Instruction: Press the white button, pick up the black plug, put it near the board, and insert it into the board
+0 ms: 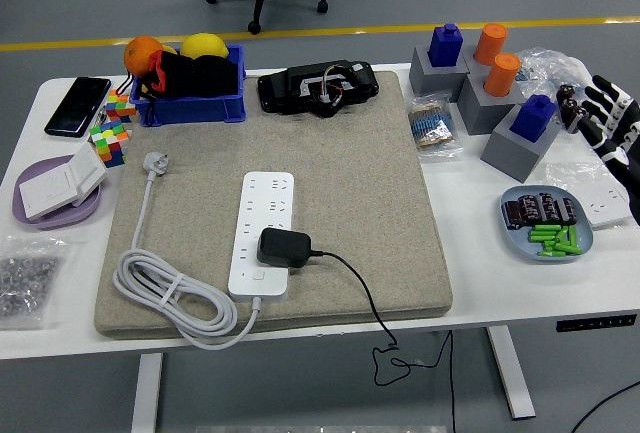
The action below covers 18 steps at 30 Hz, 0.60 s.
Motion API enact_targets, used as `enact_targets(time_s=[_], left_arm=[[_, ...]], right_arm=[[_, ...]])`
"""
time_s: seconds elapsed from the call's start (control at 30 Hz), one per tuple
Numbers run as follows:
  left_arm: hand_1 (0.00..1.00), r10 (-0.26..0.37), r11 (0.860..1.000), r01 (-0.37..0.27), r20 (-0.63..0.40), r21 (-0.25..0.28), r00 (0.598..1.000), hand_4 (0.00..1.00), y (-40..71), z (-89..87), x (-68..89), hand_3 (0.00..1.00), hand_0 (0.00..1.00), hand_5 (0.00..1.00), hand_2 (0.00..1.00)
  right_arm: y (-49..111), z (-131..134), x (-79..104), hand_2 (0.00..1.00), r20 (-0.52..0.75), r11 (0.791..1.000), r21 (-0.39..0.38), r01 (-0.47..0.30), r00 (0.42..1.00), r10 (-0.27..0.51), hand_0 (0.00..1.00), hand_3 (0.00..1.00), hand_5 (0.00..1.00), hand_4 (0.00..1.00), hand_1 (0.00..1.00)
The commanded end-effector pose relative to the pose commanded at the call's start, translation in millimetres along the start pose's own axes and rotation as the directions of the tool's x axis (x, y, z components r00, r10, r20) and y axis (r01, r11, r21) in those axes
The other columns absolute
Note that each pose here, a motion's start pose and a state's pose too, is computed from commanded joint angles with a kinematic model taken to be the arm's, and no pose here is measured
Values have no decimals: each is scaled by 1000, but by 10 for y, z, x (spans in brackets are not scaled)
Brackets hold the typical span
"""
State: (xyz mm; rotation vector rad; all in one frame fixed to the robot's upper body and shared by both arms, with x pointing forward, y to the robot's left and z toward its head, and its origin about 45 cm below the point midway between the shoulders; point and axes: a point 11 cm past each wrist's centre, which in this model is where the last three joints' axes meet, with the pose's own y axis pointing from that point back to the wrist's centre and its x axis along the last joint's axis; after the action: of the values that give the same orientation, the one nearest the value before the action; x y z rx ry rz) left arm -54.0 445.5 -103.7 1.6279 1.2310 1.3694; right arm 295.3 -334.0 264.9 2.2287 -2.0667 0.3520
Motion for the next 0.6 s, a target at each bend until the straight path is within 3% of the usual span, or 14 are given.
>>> enact_targets(time_s=[0.27,0.47,0.57,0.6], left_arm=[[640,1,1000,-1,-11,-7,1000,533,1,11,12,676,653,101,635],[641,19,999,-19,-16,-28,1000,533,6,55,26,676,653,101,635],[641,25,999,-25,-20,-28,999,533,9,64,30,676,653,101,635],[651,24,999,-25,-20,-27,1000,533,9,63,29,676,696,101,636]], right_arm=[[17,-16,-9,998,5,1000,28,1,1000,-1,998,998,998,998,998],[30,-175,14,998,70,982,178,-59,996,47,998,998,998,998,998],[35,-195,20,998,82,978,198,-69,995,54,998,998,998,998,998],[36,-196,23,998,82,977,199,-71,995,56,998,998,998,998,998]])
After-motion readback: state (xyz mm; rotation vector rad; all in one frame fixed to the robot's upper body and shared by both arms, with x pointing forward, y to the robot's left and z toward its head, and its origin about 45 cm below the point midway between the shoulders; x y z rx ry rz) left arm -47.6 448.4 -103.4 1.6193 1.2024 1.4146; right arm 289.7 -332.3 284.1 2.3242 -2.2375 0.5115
